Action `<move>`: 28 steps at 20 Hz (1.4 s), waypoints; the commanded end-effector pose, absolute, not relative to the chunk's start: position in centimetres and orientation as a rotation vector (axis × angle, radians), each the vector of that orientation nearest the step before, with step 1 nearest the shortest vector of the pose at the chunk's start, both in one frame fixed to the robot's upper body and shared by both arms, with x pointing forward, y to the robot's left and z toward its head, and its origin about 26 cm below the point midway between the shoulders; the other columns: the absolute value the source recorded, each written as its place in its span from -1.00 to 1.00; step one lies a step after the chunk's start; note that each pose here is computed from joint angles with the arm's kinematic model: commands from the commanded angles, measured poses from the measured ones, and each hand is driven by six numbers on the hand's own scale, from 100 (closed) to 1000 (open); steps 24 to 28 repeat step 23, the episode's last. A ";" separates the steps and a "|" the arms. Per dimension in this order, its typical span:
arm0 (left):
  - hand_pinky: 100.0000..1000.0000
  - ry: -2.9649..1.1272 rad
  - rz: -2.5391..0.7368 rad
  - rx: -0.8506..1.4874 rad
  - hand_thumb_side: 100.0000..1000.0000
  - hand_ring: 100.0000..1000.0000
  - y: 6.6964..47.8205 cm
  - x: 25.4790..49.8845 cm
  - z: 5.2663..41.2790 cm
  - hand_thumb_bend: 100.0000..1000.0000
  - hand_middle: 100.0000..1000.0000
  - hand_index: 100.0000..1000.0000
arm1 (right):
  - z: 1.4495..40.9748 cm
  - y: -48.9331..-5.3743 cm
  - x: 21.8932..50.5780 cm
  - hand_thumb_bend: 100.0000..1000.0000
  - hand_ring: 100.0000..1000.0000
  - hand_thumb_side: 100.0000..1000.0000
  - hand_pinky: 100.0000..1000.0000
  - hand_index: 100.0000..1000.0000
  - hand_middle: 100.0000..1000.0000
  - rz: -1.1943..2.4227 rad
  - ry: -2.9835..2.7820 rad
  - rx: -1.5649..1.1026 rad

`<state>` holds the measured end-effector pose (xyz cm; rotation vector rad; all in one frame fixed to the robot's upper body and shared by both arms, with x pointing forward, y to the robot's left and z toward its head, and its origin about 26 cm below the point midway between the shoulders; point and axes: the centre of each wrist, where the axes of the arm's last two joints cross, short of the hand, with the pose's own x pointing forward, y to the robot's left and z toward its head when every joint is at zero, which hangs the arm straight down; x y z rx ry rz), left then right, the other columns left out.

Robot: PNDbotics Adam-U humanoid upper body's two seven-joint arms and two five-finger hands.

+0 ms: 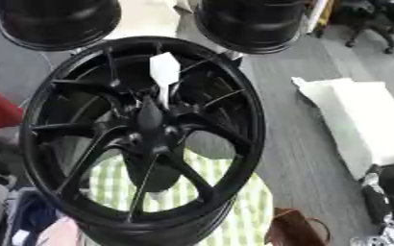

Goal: Pull the pin out of the wheel hub.

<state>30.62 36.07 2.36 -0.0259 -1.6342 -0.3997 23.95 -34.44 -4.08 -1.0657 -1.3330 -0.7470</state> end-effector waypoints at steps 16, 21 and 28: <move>0.09 -1.648 -0.413 -0.006 0.24 0.16 36.4 30.9 2.6 -1.00 0.00 0.62 | -4.0 -34.9 24.2 -0.07 -0.09 -0.60 -0.56 0.43 0.51 -0.713 -1.329 -1.097; 0.09 -1.649 -0.411 -0.002 0.24 0.16 36.4 30.9 2.5 -1.00 0.00 0.62 | -3.9 -34.8 24.3 -0.07 -0.09 -0.59 -0.57 0.42 0.51 -0.712 -1.334 -1.097; 0.09 -1.649 -0.411 -0.001 0.23 0.16 36.5 30.9 2.6 -1.00 0.00 0.62 | -3.9 -34.8 24.3 -0.07 -0.09 -0.60 -0.56 0.42 0.51 -0.712 -1.335 -1.097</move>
